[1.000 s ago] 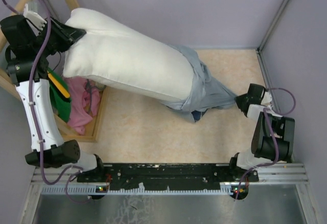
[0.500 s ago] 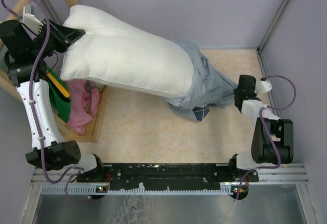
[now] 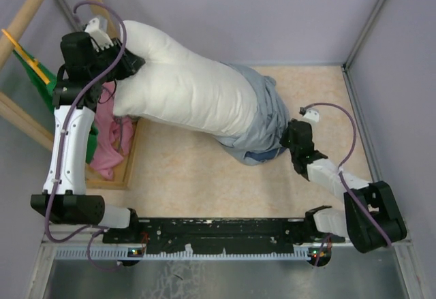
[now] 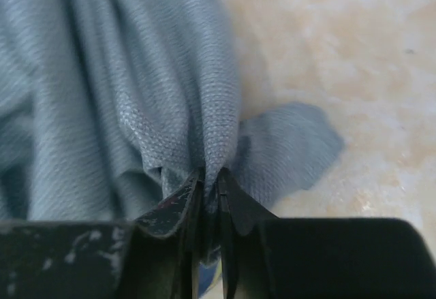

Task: Remove the pillowcase from the pillow
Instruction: Remove the pillow from the pillowcase.

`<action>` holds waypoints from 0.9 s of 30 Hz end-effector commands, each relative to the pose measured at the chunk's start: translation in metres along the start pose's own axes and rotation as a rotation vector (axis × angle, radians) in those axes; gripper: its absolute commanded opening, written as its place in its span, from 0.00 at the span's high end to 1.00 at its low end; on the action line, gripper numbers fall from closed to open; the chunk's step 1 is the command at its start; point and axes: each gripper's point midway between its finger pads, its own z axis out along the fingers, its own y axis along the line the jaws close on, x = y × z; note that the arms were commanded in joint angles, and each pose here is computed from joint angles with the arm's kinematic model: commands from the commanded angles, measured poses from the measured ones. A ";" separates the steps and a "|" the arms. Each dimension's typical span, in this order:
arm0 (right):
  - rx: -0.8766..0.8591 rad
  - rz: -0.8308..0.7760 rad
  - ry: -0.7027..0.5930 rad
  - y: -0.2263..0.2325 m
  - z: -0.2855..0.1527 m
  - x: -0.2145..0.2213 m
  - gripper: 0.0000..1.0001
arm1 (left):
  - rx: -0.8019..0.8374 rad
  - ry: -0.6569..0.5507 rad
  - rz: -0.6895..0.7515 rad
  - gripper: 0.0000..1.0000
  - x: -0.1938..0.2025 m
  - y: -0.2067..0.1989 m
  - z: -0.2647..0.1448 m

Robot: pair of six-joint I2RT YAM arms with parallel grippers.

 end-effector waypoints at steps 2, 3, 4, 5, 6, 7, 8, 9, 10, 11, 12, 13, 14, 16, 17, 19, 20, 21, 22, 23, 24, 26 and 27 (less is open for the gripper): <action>-0.404 -0.161 -0.152 0.087 -0.026 -0.066 0.70 | -0.278 -0.005 0.172 1.00 0.013 0.052 -0.018; -0.412 -0.147 -0.178 0.092 -0.029 -0.078 0.58 | -0.303 0.001 0.200 1.00 0.013 0.057 -0.021; -0.420 -0.124 -0.216 0.097 -0.034 -0.093 0.40 | -0.326 0.003 0.220 1.00 0.012 0.061 -0.023; -0.421 -0.092 -0.250 0.101 -0.037 -0.106 0.17 | -0.346 0.001 0.241 1.00 0.011 0.064 -0.027; -0.421 -0.060 -0.280 0.105 -0.039 -0.120 0.07 | -0.361 -0.002 0.260 1.00 0.010 0.066 -0.029; -0.418 -0.033 -0.305 0.108 -0.039 -0.133 0.02 | -0.371 -0.003 0.278 1.00 0.009 0.068 -0.032; -0.415 -0.006 -0.324 0.114 -0.039 -0.147 0.01 | -0.380 -0.004 0.298 1.00 0.009 0.070 -0.034; -0.403 0.014 -0.322 0.118 -0.035 -0.156 0.01 | -0.381 -0.001 0.319 1.00 0.009 0.071 -0.035; -0.405 0.027 -0.312 0.124 -0.031 -0.165 0.01 | -0.378 0.004 0.346 1.00 0.010 0.071 -0.037; -0.404 0.026 -0.294 0.132 -0.024 -0.173 0.01 | -0.379 0.007 0.368 1.00 0.011 0.072 -0.038; -0.382 0.015 -0.244 0.135 -0.013 -0.172 0.01 | -0.383 0.009 0.391 1.00 0.013 0.073 -0.040; -0.379 0.012 -0.230 0.146 -0.006 -0.186 0.01 | -0.383 0.001 0.410 1.00 0.013 0.072 -0.042; -0.367 -0.001 -0.189 0.151 0.007 -0.186 0.01 | -0.382 -0.005 0.426 1.00 0.014 0.073 -0.044; -0.336 -0.022 -0.096 0.154 0.035 -0.180 0.01 | -0.375 -0.009 0.448 1.00 0.020 0.072 -0.046; -0.340 -0.033 -0.043 0.158 0.050 -0.173 0.01 | -0.374 -0.009 0.455 1.00 0.022 0.073 -0.046; -0.351 -0.054 0.091 0.161 0.081 -0.145 0.01 | -0.376 -0.002 0.468 1.00 0.026 0.074 -0.046; -0.345 -0.068 0.162 0.159 0.098 -0.123 0.01 | -0.378 0.001 0.473 1.00 0.027 0.074 -0.047; -0.333 -0.078 0.202 0.157 0.109 -0.111 0.01 | -0.376 0.002 0.478 1.00 0.027 0.073 -0.046; -0.317 -0.085 0.237 0.153 0.120 -0.097 0.01 | -0.376 0.001 0.481 1.00 0.027 0.072 -0.046; -0.311 -0.088 0.259 0.150 0.129 -0.086 0.01 | -0.374 0.001 0.483 1.00 0.027 0.071 -0.046; -0.308 -0.089 0.279 0.147 0.137 -0.074 0.01 | -0.375 0.001 0.485 1.00 0.027 0.071 -0.047; -0.323 -0.083 0.326 0.142 0.150 -0.052 0.01 | -0.375 0.007 0.489 1.00 0.029 0.071 -0.047; -0.351 -0.078 0.355 0.143 0.153 -0.043 0.01 | -0.378 0.011 0.490 1.00 0.030 0.071 -0.047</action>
